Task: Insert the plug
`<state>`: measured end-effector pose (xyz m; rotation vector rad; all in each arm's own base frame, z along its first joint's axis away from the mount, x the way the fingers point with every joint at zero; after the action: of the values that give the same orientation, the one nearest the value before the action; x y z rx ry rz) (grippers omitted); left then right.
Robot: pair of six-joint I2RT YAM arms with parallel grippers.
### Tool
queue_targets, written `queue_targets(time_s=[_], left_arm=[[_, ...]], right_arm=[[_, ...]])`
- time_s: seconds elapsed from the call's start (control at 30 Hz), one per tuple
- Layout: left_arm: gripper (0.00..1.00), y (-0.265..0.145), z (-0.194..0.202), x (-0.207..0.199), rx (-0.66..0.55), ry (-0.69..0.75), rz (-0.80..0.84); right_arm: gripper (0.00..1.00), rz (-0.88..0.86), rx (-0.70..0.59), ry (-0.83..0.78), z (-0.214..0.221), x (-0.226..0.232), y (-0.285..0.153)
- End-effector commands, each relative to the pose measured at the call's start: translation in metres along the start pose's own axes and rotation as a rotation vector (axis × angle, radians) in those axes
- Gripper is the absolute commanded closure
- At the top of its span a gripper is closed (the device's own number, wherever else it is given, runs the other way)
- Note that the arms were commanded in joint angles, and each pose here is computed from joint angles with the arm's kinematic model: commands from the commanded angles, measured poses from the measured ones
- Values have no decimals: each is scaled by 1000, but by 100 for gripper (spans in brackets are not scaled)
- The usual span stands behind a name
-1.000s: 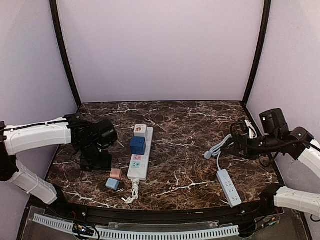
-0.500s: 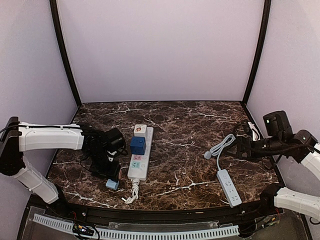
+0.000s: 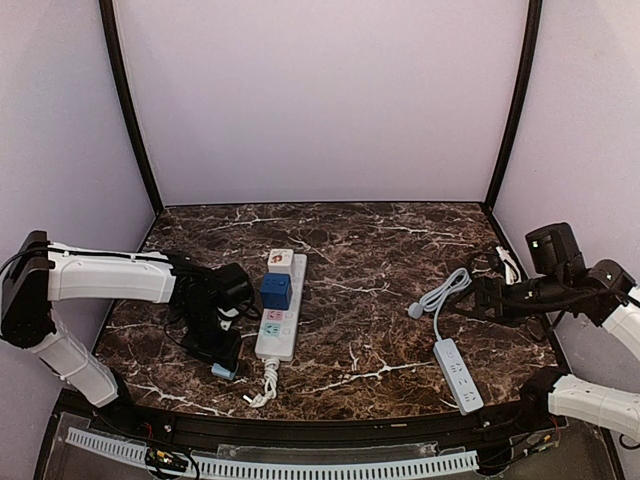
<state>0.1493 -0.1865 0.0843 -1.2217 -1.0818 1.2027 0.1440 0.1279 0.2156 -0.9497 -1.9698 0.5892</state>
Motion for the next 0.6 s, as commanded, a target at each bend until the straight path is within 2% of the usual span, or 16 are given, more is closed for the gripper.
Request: queue_targets(time_s=[0.0,0.4,0.57], left_arm=[[45,7,3,2,20,17,-8],[48,15,2,2,31,10,-15],[56,13,0,1,21,11,-20]], right_arm=[[1,23,-15,-15,-4,-1,-4],[1,27,-17,-7,-2,-3,-3],[1,20,-21,1,-4,-2,-2]])
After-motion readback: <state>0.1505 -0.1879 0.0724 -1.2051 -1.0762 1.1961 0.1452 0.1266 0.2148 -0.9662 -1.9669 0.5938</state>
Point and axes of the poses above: each gripper's point midway between its finger pads, its own y axis out along the fingers, its own x axis along the line the jaws close on, z = x × y, the point moved 4 cm from there along -y, back along the fingers, and after that the axes turned 9 degrees about -y, right-handed, at the moved point
